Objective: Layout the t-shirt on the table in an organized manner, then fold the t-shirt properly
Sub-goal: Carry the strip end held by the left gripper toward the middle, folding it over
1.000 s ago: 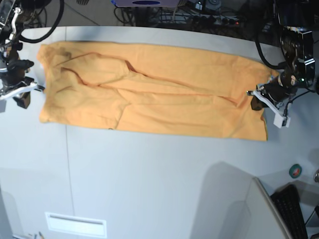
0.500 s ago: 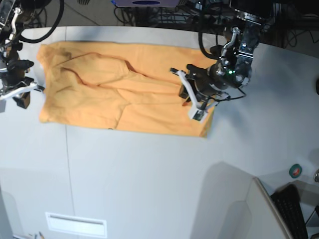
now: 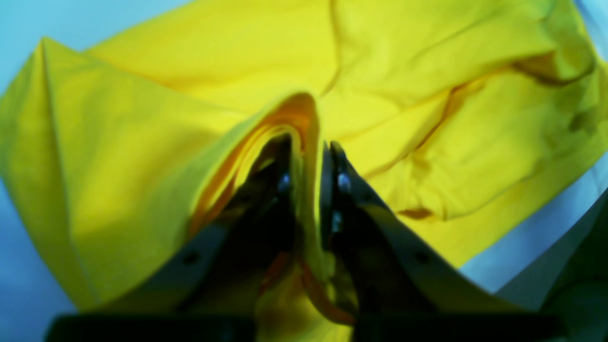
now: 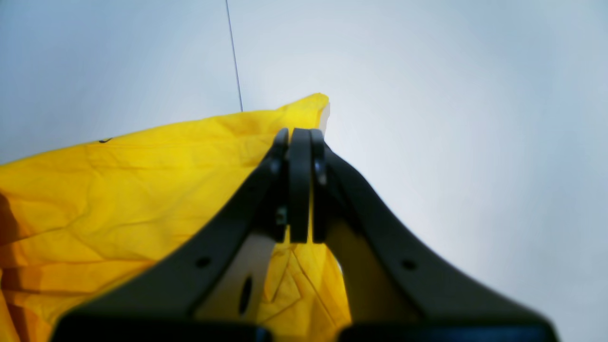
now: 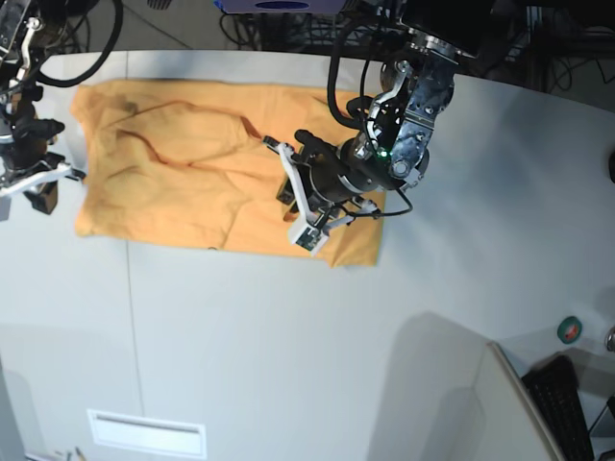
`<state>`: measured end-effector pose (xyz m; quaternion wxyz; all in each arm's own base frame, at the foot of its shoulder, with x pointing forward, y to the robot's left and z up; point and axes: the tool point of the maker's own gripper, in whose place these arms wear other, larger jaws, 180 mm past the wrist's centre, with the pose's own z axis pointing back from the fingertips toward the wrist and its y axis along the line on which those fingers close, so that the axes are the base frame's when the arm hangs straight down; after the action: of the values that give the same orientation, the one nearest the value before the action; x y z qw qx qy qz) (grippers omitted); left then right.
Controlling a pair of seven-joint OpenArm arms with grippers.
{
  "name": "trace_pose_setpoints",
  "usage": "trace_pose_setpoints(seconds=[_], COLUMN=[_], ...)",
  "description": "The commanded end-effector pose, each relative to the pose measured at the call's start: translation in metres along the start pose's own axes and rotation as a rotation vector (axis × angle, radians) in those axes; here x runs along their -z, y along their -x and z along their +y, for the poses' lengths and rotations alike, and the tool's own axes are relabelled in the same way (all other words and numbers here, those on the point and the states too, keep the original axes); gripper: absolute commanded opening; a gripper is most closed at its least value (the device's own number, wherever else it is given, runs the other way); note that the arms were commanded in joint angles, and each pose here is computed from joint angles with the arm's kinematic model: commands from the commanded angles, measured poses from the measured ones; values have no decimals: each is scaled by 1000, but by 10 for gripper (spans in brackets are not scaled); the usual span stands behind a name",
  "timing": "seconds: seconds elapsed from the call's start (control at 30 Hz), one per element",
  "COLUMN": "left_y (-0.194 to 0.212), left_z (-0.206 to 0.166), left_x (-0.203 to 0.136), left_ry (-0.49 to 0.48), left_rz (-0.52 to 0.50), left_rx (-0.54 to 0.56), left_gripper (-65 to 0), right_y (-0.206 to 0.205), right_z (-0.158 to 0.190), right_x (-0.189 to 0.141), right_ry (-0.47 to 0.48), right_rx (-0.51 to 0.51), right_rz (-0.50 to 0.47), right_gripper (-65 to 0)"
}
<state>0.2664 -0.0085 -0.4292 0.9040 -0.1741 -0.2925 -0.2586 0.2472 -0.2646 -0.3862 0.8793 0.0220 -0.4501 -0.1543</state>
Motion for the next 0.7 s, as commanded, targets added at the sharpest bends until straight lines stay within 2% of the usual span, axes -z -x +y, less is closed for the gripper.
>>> trace_pose_setpoints(seconds=[0.0, 0.5, 0.67], left_y=[-13, -16, -16], left_z=[-1, -12, -31], left_x=[-1, 10, 13], left_ry=[8, 38, 79], left_rz=[-39, -33, -23], left_rx=[4, -24, 20], left_gripper=[-650, -650, -650], right_y=[-14, -15, -15], right_z=[-1, -1, -1], right_x=[-2, -1, -1], right_ry=[-4, -4, -4], right_rx=[-7, -7, -7], right_rz=[-47, -48, -48], right_gripper=[-650, -650, -650])
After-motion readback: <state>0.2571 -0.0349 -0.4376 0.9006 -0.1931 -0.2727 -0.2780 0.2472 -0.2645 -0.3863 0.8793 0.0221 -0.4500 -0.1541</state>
